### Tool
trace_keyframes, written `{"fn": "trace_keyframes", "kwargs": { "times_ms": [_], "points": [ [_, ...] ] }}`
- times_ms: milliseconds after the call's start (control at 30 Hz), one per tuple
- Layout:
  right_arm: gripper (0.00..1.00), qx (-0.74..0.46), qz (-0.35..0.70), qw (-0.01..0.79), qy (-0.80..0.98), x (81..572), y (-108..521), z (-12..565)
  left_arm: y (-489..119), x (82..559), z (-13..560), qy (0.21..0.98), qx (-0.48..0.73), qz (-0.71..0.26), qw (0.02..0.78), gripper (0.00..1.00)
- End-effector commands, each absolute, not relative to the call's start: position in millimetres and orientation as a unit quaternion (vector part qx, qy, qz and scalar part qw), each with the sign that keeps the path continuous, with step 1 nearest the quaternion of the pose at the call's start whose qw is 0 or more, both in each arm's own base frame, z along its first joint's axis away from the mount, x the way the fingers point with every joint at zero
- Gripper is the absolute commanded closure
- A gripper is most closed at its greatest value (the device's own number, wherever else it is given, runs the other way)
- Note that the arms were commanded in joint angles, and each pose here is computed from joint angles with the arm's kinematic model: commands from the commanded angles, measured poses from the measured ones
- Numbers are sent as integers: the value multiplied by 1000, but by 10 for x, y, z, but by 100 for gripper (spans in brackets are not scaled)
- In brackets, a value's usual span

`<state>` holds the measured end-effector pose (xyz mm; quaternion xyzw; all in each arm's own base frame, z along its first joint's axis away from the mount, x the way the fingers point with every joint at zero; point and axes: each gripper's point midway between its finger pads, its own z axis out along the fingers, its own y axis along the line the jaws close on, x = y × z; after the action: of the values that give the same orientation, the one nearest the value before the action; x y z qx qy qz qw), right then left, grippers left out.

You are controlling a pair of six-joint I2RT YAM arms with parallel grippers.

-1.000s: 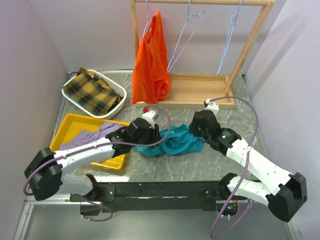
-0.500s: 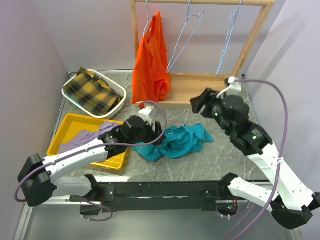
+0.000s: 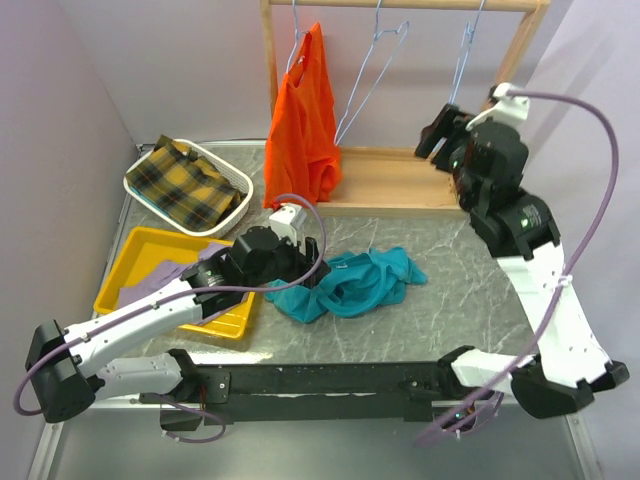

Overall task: Place the t-shirt on the hanger
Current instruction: Pick up the hanger from the clothesline.

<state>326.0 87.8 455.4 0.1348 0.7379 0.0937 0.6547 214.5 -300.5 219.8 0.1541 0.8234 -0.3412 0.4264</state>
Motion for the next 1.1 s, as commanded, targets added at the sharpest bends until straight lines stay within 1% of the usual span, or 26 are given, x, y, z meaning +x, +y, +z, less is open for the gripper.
{"fn": "trace_keyframes", "kwargs": {
  "times_ms": [0, 133, 200, 233, 300, 333, 400, 433, 467, 633, 867, 933, 967, 1067],
  "points": [
    [21, 157, 31, 659, 735, 3504, 489, 4625, -3019, 2114, 2539, 800, 159, -364, 449, 27],
    [22, 166, 10, 653, 739, 3829, 314, 4530, -3028, 2081, 2582, 798, 171, -368, 446, 33],
    [23, 161, 25, 652, 741, 3963, 258, 4578, -3032, 2080, 2588, 798, 174, -367, 445, 33],
    [23, 153, 26, 643, 750, 4099, 285, 4494, -3032, 2078, 2607, 798, 176, -367, 445, 34],
    [24, 151, 30, 651, 744, 4212, 242, 4598, -3045, 2062, 2625, 796, 181, -370, 444, 35],
    [24, 154, 22, 641, 752, 4322, 221, 4515, -3043, 2063, 2633, 794, 182, -370, 446, 35],
    [24, 162, 18, 647, 745, 4405, 173, 4603, -3043, 2071, 2646, 793, 183, -370, 448, 36],
    [24, 165, 13, 633, 757, 4514, 160, 4477, -3055, 2050, 2661, 791, 189, -374, 446, 36],
    [24, 170, 13, 640, 750, 4531, 142, 4588, -3055, 2041, 2665, 791, 192, -373, 445, 36],
    [27, 172, 4, 616, 769, 4759, 134, 4376, -3017, 2018, 2744, 787, 196, -373, 451, 36],
    [39, 187, -4, 572, 799, 4753, 123, 3977, -2979, 1997, 2737, 785, 199, -372, 454, 38],
    [43, 188, -1, 576, 795, 4675, 122, 4011, -2974, 1991, 2722, 785, 200, -373, 453, 39],
    [44, 187, -6, 568, 801, 4652, 111, 3907, -2981, 1984, 2709, 786, 203, -373, 450, 40],
    [49, 186, -16, 571, 799, 4554, 60, 3893, -2979, 1978, 2729, 783, 206, -374, 452, 41]
  ]
}}
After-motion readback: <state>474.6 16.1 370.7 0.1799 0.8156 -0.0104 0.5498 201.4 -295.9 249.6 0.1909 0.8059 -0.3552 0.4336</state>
